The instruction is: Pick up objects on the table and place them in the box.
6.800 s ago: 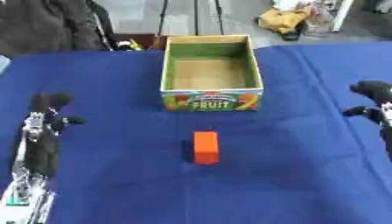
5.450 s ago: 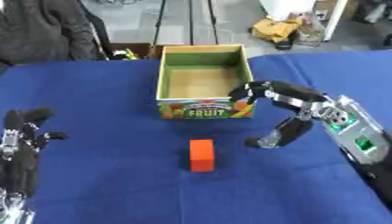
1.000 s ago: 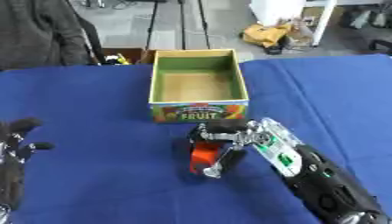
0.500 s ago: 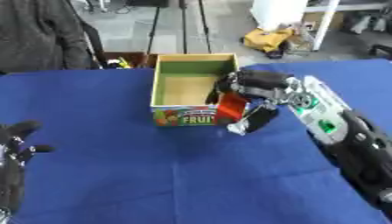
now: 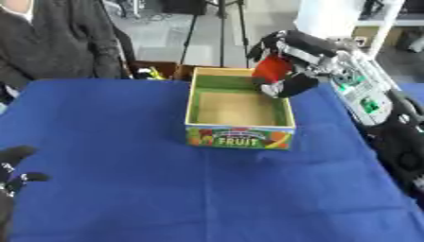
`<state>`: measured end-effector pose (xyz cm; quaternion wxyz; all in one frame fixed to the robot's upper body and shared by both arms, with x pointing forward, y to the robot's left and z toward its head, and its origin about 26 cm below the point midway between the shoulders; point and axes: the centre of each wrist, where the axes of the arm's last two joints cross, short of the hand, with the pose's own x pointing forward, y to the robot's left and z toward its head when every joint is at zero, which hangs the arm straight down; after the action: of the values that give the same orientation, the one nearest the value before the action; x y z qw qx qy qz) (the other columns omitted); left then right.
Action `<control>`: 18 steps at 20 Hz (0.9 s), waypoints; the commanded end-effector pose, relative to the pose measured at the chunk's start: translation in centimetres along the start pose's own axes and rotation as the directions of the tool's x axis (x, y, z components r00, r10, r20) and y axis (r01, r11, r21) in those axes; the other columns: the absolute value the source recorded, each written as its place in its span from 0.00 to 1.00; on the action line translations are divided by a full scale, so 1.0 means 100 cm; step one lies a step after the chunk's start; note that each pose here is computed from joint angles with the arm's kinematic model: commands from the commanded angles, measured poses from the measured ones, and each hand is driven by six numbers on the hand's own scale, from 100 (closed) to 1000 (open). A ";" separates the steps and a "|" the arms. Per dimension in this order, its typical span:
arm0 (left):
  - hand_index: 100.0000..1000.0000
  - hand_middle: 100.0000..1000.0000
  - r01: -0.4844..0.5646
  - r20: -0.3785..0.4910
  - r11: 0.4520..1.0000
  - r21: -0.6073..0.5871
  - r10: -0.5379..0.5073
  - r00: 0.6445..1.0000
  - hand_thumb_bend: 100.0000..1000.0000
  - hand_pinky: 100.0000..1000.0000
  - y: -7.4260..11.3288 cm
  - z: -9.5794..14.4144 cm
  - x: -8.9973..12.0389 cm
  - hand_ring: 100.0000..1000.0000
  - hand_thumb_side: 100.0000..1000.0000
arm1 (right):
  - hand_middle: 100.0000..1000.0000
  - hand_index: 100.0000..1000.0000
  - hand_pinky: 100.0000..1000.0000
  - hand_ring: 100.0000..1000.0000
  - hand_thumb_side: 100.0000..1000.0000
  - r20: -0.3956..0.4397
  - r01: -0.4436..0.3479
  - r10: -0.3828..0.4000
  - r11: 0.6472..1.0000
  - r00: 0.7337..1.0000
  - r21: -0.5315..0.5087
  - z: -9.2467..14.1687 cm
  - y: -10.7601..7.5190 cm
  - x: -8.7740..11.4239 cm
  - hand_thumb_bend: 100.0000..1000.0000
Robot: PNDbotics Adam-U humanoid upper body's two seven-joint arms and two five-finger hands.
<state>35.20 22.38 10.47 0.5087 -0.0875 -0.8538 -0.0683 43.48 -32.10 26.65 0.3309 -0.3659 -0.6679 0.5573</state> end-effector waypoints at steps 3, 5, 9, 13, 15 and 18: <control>0.70 0.64 -0.010 0.047 0.999 -0.051 0.012 0.999 0.68 0.51 -0.009 -0.011 0.012 0.89 0.78 | 0.65 0.79 0.22 0.42 0.09 -0.034 -0.065 0.066 0.998 0.997 0.016 -0.001 0.017 -0.016 0.04; 0.70 0.64 -0.014 0.046 0.999 -0.053 0.016 0.999 0.69 0.51 -0.009 -0.011 0.012 0.89 0.78 | 0.67 0.80 0.27 0.45 0.12 -0.043 -0.069 0.071 0.997 0.997 0.044 -0.002 0.036 -0.021 0.04; 0.70 0.64 -0.021 0.045 0.998 -0.057 0.024 0.999 0.68 0.50 -0.010 -0.011 0.012 0.89 0.78 | 0.74 0.81 0.44 0.70 0.23 -0.072 -0.083 0.091 0.991 0.993 0.102 0.000 0.062 -0.031 0.09; 0.70 0.64 -0.023 0.044 0.998 -0.059 0.026 0.999 0.69 0.50 -0.010 -0.011 0.012 0.89 0.78 | 0.85 0.84 0.75 0.97 0.32 -0.064 -0.099 0.111 0.981 0.992 0.166 0.001 0.075 -0.036 0.17; 0.70 0.64 -0.023 0.043 0.998 -0.059 0.026 0.999 0.69 0.50 -0.010 -0.011 0.011 0.89 0.78 | 0.89 0.86 0.84 1.00 0.36 -0.056 -0.097 0.109 0.979 0.993 0.177 0.001 0.075 -0.036 0.21; 0.70 0.64 -0.024 0.041 0.998 -0.060 0.026 0.999 0.69 0.50 -0.010 -0.010 0.011 0.89 0.78 | 0.90 0.86 0.85 1.00 0.39 -0.049 -0.091 0.100 0.984 0.994 0.153 0.001 0.071 -0.035 0.18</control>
<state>35.31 21.21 10.94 0.5028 -0.1127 -0.8533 -0.0800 46.01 -34.01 18.24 0.3587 -0.3773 -0.5906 0.6166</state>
